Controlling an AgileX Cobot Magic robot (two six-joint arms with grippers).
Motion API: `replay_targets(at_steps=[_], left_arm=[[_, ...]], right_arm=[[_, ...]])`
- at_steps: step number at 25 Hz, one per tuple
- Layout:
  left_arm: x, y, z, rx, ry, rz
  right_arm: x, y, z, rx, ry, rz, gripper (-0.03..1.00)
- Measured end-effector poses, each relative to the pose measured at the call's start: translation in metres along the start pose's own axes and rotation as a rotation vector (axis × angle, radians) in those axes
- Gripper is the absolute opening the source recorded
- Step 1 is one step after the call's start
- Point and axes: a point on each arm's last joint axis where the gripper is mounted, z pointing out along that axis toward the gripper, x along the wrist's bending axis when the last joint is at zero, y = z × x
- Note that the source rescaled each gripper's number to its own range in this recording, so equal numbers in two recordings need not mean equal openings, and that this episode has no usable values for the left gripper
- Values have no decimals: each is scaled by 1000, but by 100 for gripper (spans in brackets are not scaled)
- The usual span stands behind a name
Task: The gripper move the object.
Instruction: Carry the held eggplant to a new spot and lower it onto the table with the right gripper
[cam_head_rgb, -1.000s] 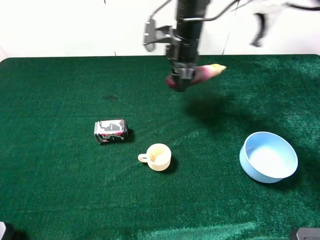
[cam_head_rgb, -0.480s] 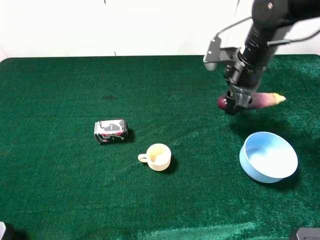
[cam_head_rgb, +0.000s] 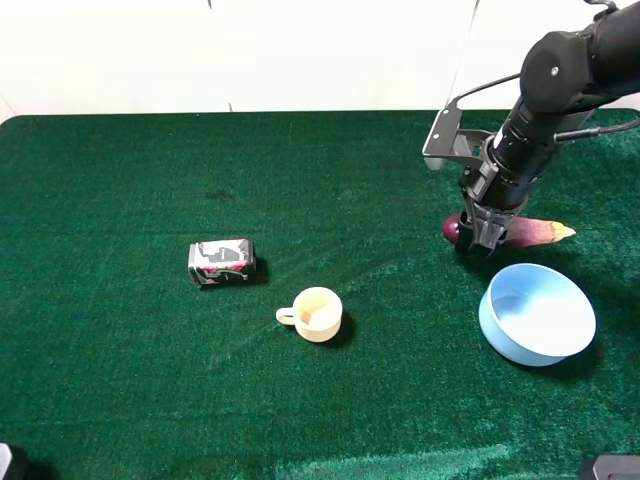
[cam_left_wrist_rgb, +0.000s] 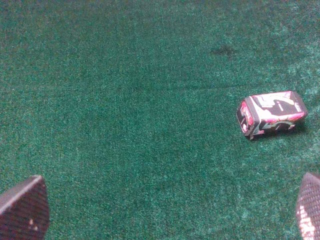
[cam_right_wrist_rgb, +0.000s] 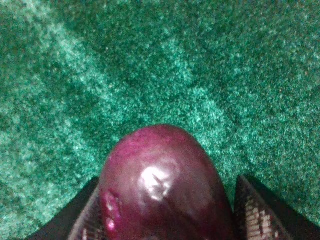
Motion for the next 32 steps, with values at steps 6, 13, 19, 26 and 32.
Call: replay_targets(at_steps=[6,13,19,26,32], left_arm=[[0,0,0,0,0,0],[0,0,0,0,0,0],[0,0,0,0,0,0],[0,0,0,0,0,0],[0,0,0,0,0,0]], right_arm=[[-1,1,16,5,7,4,0],[-3,2,26,3,6,7,0],[-2,2,30,6,9,8,0],[-2,2,30,5,8,8,0],[-3,2,30,3,8,10,66]])
